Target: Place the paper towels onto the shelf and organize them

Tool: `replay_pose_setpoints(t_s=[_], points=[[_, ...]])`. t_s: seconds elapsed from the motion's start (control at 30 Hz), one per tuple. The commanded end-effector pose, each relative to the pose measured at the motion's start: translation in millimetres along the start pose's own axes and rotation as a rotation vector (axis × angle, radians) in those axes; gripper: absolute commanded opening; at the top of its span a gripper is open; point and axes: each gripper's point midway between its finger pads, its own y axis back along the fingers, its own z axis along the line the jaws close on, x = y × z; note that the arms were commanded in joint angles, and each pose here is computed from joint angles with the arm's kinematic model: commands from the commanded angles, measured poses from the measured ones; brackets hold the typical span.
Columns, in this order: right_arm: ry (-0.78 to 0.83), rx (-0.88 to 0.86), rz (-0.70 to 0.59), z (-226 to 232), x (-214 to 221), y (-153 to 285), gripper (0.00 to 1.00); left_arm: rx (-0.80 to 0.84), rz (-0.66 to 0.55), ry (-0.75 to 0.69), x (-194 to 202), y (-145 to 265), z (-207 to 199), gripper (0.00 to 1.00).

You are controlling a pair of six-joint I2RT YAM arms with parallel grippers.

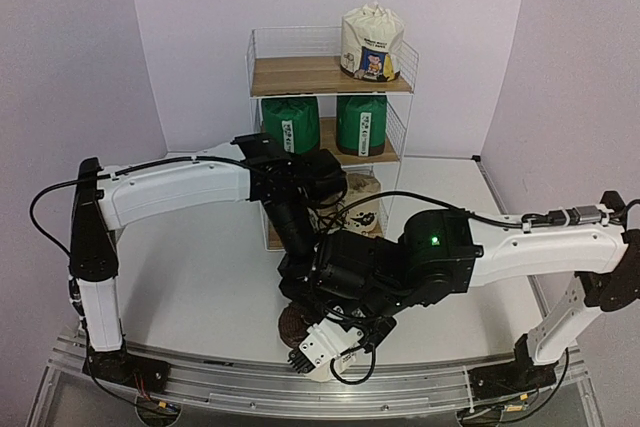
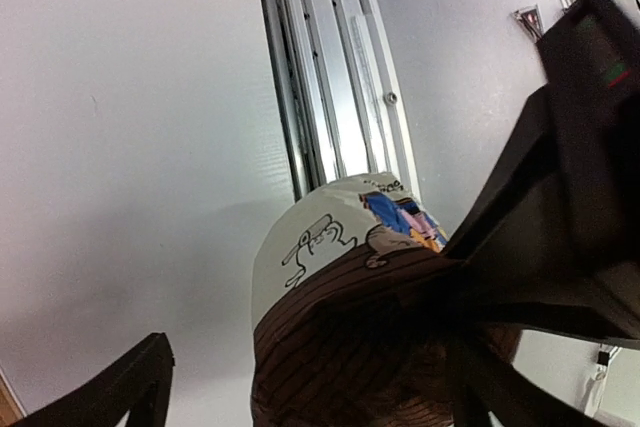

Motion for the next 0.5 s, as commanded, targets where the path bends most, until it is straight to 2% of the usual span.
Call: replay_pose_setpoints(t_s=[0.0, 0.27, 0.47], points=[[-0.016, 0.071, 0.018, -9, 7, 13, 0.00, -0.137, -0.195, -0.051, -45, 62, -20, 1.00], [-0.083, 0.200, 0.077, -26, 24, 41, 0.00, -0.489, -0.380, 0.069, -56, 141, -8, 1.00], [-0.174, 0.332, 0.087, -50, 31, 70, 0.00, -0.838, -0.616, 0.315, -42, 222, 9, 1.00]])
